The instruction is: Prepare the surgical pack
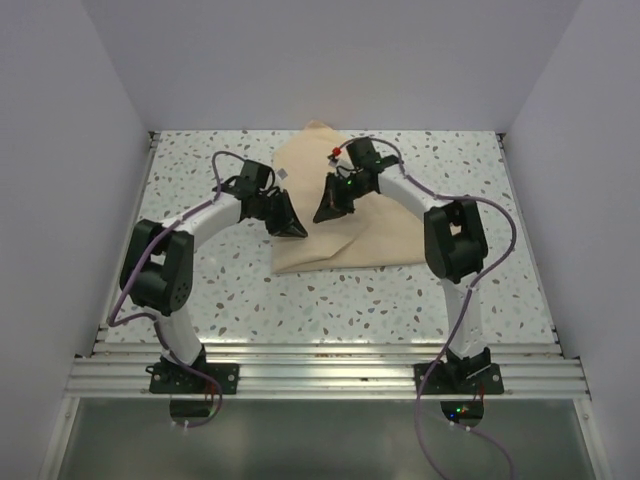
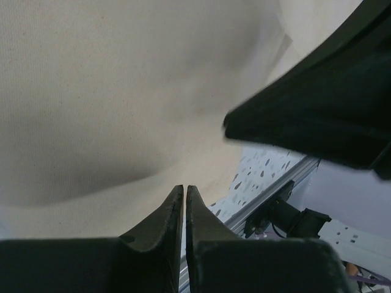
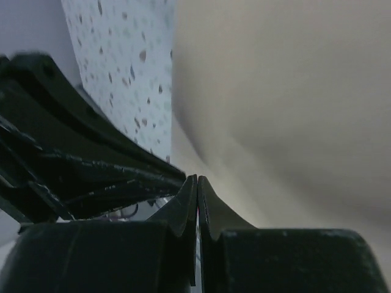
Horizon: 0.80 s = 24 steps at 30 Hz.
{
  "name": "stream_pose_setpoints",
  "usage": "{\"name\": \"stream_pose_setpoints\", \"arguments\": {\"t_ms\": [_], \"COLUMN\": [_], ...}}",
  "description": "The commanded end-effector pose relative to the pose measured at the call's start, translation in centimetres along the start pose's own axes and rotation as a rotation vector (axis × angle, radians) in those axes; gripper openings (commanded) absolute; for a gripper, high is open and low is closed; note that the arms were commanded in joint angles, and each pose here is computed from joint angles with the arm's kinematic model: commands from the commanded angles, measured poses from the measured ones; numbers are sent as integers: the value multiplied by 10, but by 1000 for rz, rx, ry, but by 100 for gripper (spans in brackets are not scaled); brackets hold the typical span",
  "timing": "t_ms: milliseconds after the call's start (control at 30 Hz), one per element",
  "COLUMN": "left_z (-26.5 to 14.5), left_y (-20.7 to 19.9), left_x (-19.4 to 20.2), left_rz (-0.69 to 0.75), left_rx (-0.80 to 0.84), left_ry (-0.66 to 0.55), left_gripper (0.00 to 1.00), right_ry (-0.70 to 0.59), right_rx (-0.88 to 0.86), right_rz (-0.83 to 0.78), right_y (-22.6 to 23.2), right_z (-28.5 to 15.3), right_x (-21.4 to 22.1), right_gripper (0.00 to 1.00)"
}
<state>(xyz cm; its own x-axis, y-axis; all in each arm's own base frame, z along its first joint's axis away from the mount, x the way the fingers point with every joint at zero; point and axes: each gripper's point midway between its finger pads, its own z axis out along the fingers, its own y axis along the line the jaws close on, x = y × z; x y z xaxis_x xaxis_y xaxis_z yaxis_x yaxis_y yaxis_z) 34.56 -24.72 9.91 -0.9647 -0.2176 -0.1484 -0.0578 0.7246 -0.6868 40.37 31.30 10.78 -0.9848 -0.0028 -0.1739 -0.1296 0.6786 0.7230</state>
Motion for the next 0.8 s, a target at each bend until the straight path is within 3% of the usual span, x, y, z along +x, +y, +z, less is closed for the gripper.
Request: {"name": "stream_pose_setpoints", "arguments": {"t_ms": [0,200,500,767], "left_z": [-6,6,12,1], "left_y": [-10,14,31,33], "left_x": [-6,4,11,9], "left_rz": [44,4,11,42], "left_rx": [34,-42,-87,-115], "left_ry": [-42,11,41,20], "left_gripper": [8,4,4,2], "right_ry": [53,146,199,97], "right_rx": [-178,-130,-29,28], "right_rz": [-57,-33,5,79], "right_y": [49,25,-17,-49], "right_z": [-19,0,2,-34], "right_x": [33,77,106,86], "right_gripper": [0,0,0,0]}}
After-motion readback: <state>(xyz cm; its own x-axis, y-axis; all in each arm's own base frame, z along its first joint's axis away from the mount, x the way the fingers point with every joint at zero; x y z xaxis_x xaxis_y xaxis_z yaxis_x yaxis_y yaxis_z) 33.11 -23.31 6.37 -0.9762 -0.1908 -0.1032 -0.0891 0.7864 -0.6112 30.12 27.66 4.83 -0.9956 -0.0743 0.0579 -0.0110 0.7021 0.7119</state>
